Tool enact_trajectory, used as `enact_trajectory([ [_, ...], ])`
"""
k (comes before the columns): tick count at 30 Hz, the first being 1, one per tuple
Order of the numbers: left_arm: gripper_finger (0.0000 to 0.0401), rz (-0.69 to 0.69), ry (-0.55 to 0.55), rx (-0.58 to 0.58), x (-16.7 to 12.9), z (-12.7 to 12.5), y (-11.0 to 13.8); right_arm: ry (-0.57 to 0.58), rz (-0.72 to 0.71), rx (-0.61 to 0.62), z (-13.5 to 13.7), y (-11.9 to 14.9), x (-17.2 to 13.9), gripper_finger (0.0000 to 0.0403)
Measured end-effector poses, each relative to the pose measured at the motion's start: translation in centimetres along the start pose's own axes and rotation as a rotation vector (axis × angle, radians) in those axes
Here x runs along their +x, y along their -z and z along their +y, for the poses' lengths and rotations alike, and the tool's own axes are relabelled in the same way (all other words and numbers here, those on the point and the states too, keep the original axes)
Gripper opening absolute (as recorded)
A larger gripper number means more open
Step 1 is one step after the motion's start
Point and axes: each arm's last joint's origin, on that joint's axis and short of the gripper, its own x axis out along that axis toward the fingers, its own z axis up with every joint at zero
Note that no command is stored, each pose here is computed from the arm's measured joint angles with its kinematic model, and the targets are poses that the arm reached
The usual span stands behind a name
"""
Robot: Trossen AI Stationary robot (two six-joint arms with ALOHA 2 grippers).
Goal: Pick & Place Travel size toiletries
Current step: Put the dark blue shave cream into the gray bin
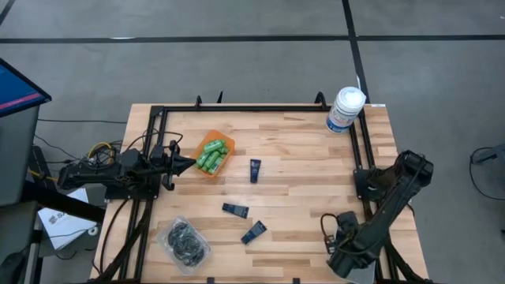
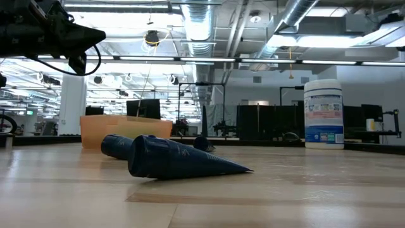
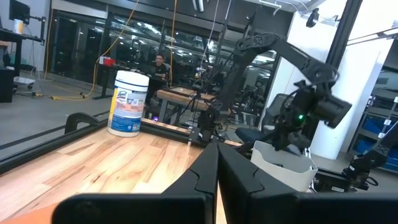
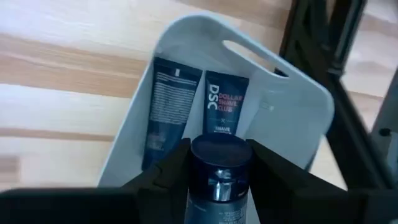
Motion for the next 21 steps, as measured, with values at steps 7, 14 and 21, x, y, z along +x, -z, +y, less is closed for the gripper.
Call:
enact_trajectory([
  [7, 0.0002, 0.0, 0.0, 0.0, 0.0, 0.0, 0.0, -0.028, 0.029, -0.004, 0.7, -0.2, 3.3, 0.013],
  [14, 0.0002, 0.001, 0.001, 0.0, 0.0, 0.0, 0.0, -0.037, 0.037, -0.004, 0.9, -0.4, 4.8, 0.013],
  [21, 0.0002, 0.001, 0.004, 0.0, 0.0, 0.0, 0.0, -0.039, 0.037, -0.008, 0.9, -0.4, 5.4, 0.0146],
])
